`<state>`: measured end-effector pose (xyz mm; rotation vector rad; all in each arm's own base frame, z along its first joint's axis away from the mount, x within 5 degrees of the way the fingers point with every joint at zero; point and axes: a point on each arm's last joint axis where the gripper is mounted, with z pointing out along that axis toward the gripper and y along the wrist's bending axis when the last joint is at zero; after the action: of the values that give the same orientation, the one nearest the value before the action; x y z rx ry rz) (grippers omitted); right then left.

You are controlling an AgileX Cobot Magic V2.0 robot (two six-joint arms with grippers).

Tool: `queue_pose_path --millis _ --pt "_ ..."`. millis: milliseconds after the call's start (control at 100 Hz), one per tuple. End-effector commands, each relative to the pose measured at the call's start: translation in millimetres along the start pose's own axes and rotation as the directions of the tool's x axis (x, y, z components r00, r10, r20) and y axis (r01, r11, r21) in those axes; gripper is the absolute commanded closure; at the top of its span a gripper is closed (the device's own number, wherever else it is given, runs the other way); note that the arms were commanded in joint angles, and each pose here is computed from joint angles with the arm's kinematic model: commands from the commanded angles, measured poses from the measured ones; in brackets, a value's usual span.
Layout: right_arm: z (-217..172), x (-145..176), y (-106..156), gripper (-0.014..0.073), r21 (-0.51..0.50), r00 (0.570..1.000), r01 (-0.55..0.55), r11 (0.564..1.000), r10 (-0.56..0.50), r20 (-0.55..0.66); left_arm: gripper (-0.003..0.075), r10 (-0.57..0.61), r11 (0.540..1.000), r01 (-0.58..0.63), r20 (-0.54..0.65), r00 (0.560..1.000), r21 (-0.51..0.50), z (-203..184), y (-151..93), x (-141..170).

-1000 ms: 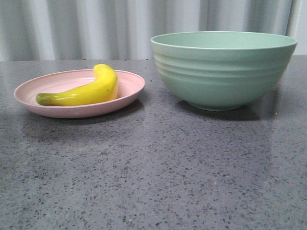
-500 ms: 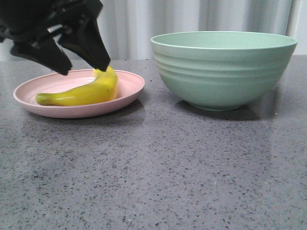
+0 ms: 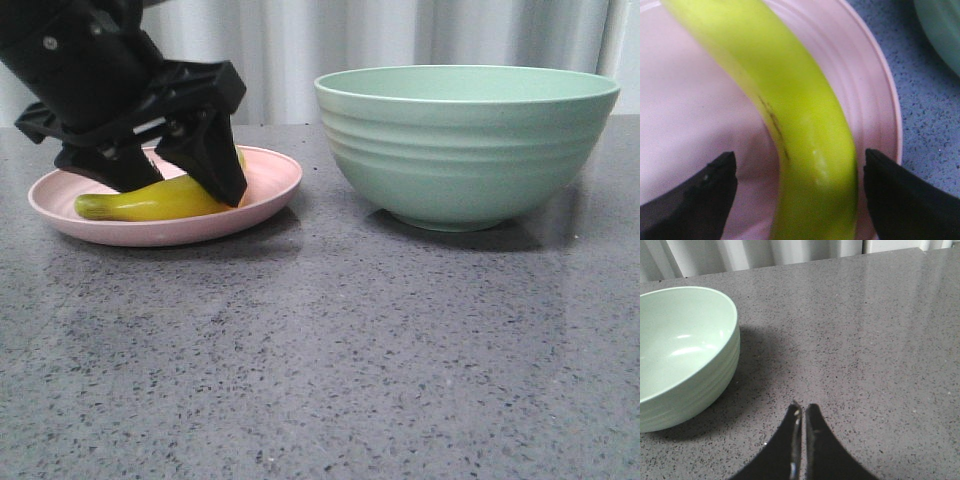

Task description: Transfer banana from pink plate to green bowl

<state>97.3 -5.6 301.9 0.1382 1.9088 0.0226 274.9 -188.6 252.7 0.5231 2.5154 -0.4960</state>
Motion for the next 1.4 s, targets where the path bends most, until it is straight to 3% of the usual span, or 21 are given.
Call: queue_pose_path --millis 0,110,180,440,710,920,1010,1230,1390 --pt "-3 -18 0 0.0674 0.003 0.994 0.003 1.0 -0.003 0.105 0.0237 -0.001 1.0 -0.001 0.098 0.995 0.023 -13 -7 -14" --pt "-3 -18 0 0.0674 0.003 0.994 0.002 1.0 -0.002 0.105 0.0246 -0.002 1.0 0.0 0.093 0.996 0.021 -11 -7 -14" --pt "-3 -18 0 0.0674 0.002 0.994 0.001 1.0 -0.001 0.105 0.0302 -0.003 1.0 0.002 0.086 0.996 0.02 -8 -6 -13" --pt "-3 -18 1 0.0674 0.001 0.994 -0.001 1.0 0.001 0.107 0.0734 -0.004 1.0 0.002 0.07 0.998 0.019 -7 -6 -12" --pt "-3 -17 5 0.0674 -0.04 0.998 0.014 0.999 -0.011 0.068 0.0739 0.005 1.0 -0.006 0.035 0.999 0.029 -13 -9 -15" --pt "-5 -36 17 0.0665 -0.124 0.999 0.045 0.991 -0.046 -0.006 0.0739 0.081 0.995 -0.084 0.051 0.995 0.047 -43 -21 -33" --pt "-2 -48 24 0.0595 -0.165 0.996 0.06 0.984 -0.07 -0.054 0.0739 0.147 0.986 -0.153 0.086 0.985 0.064 -60 -32 -38" --pt "11 -80 54 0.0274 -0.313 0.987 0.055 0.948 -0.099 -0.128 0.0739 0.26 0.954 -0.278 0.158 0.953 0.109 -90 -63 -32" --pt "21 -104 83 0.0237 -0.427 0.984 0.048 0.903 -0.115 -0.134 0.0739 0.337 0.92 -0.363 0.18 0.924 0.145 -100 -89 -21"
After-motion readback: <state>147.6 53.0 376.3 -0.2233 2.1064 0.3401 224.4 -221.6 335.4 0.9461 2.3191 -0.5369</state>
